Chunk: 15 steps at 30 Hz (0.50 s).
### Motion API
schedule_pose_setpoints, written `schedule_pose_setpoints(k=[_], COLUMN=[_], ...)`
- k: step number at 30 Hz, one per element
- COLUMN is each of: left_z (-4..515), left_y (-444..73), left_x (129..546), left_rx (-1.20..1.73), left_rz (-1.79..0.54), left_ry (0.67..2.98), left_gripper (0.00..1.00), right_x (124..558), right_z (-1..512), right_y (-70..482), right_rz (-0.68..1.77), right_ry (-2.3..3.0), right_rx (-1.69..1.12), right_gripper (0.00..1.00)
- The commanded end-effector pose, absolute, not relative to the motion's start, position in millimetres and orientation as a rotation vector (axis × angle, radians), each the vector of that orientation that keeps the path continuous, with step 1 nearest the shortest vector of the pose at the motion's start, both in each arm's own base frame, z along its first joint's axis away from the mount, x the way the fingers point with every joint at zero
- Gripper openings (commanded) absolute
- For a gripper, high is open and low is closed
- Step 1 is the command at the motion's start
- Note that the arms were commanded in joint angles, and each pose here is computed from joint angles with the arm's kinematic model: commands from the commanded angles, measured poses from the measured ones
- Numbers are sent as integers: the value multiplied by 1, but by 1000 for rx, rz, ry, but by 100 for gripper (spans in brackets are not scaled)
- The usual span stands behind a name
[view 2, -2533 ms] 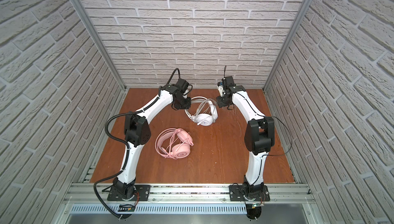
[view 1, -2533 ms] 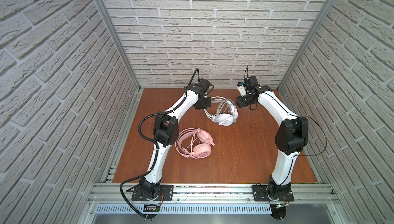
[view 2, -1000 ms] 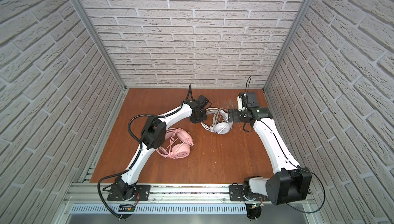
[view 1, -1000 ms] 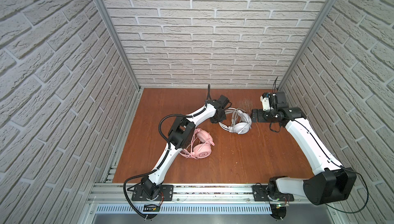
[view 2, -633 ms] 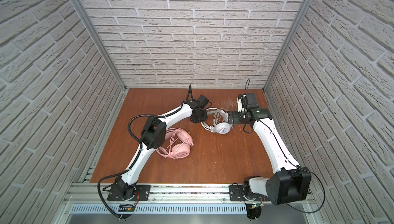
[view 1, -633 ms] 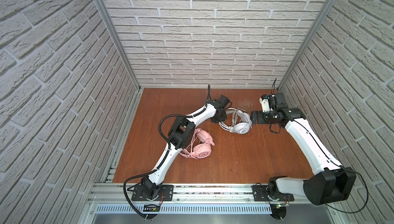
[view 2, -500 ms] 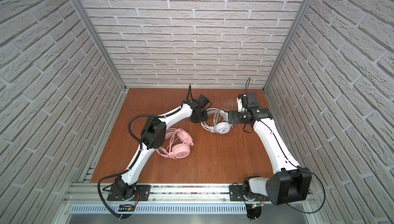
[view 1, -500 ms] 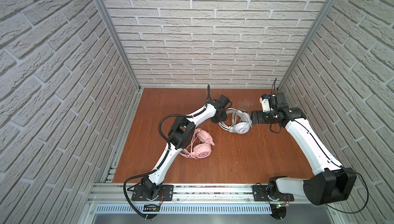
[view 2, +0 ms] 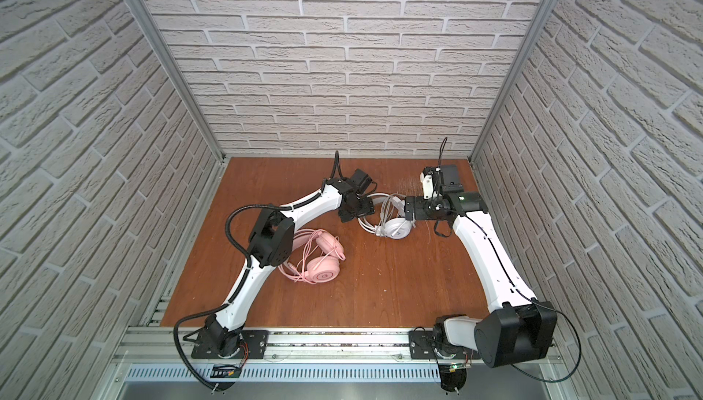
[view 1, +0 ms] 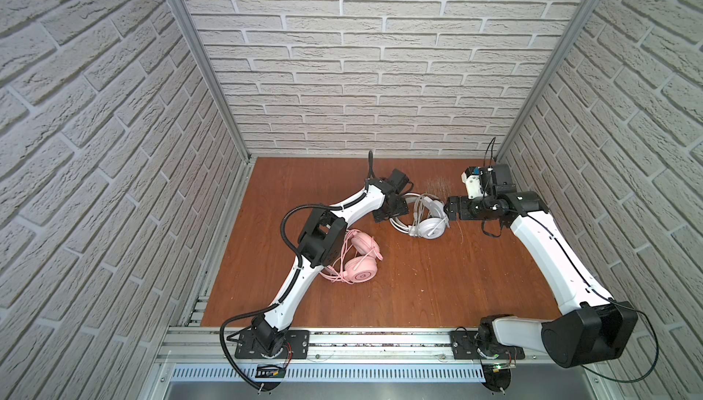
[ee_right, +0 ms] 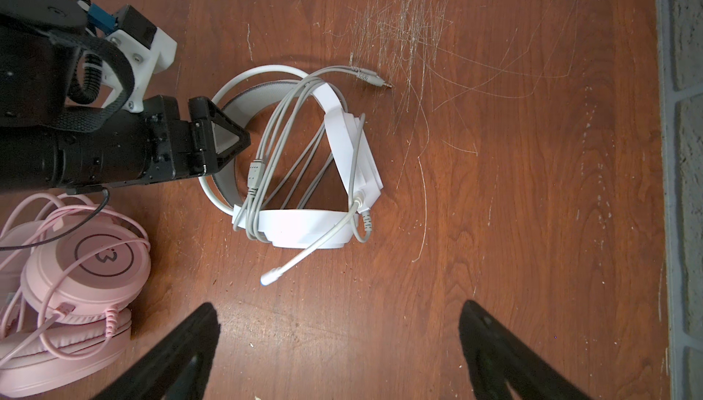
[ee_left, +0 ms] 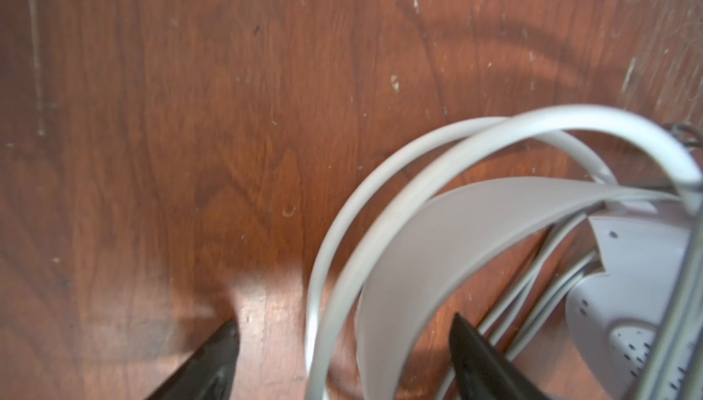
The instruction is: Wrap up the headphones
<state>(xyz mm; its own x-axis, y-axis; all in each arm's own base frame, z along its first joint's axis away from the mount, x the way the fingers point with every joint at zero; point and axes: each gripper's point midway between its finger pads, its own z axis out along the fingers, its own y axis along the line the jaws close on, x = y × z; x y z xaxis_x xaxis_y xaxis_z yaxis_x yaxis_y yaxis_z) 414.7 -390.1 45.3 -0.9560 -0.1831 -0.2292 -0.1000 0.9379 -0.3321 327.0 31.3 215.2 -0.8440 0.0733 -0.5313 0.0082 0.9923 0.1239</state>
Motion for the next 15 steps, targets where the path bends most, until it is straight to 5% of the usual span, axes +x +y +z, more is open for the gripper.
schedule_pose_setpoints(k=[1, 15], left_z=[65, 157], left_y=[-373, -315], left_x=[412, 437], left_rx=[-232, -97], left_rz=[-429, -470], left_ry=[2832, 2591], left_gripper=[98, 98], right_x=[329, 305], right_z=[221, 241], right_y=[38, 66], right_rz=[218, 394], right_ry=[2560, 2512], right_rx=[44, -136], right_gripper=[99, 99])
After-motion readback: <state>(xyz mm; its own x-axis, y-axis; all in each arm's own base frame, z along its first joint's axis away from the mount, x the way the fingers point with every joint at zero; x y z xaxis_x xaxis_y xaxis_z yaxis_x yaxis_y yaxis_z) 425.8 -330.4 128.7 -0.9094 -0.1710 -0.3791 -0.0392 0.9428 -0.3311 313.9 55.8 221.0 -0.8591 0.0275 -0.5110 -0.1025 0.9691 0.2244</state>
